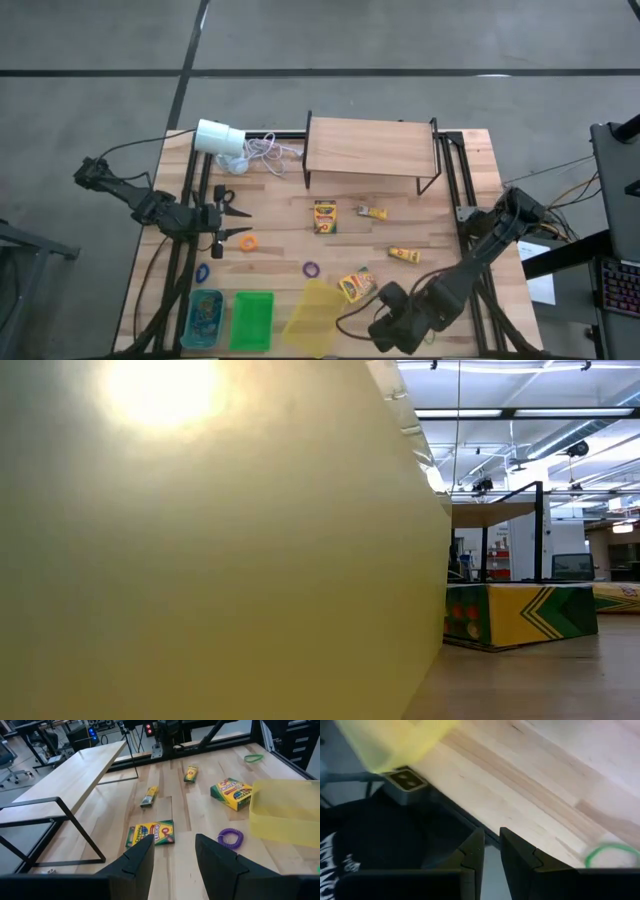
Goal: Pick & Place Office Desk Supplies
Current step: Put the green rubberband into the blue bin
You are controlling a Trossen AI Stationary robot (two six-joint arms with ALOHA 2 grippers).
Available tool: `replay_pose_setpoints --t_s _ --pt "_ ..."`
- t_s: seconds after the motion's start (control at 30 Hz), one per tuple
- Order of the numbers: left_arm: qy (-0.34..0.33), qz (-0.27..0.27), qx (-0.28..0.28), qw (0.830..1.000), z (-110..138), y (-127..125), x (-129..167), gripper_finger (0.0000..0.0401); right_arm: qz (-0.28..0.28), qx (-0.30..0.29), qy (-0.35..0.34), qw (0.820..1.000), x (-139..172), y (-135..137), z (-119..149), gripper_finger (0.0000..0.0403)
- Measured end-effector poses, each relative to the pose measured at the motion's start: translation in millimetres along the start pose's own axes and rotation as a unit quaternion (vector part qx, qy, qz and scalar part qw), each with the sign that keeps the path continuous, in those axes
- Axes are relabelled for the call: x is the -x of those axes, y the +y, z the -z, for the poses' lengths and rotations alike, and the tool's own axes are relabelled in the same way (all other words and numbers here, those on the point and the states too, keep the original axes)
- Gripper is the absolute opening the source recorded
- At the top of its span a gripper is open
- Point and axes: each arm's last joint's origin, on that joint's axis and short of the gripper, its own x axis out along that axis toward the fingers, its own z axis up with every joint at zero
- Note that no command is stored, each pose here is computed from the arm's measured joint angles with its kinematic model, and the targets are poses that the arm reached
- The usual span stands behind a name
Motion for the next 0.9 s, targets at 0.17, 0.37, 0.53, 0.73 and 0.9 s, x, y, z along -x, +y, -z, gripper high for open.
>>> replay_pose_setpoints --t_s 0.17,0.37,0.53,0.73,0.9 --pt "0.001 0.0 0.0 1.0 0.2 0.0 0.0 0.0148 0.051 -0.027 0.0 0.998 -13.0 -8.8 6.2 0.0059" --pt "0.003 0.0 -0.002 1.0 0.7 0.0 0.0 0.0148 0.152 -0.093 0.039 0.983 -19.4 -25.0 14.0 0.0059" --pt "0.003 0.0 -0.002 1.0 0.7 0.0 0.0 0.0148 0.179 -0.114 0.065 0.975 -25.9 -28.4 23.0 0.0059" --pt "0.005 0.0 -0.003 1.0 1.1 0.0 0.1 0.0148 0.183 -0.113 0.066 0.974 -27.8 -31.0 34.6 0.0059" --pt "0.007 0.0 -0.004 1.0 1.4 0.0 0.1 0.0148 0.187 -0.123 0.059 0.973 -28.0 -34.6 41.0 0.0059"
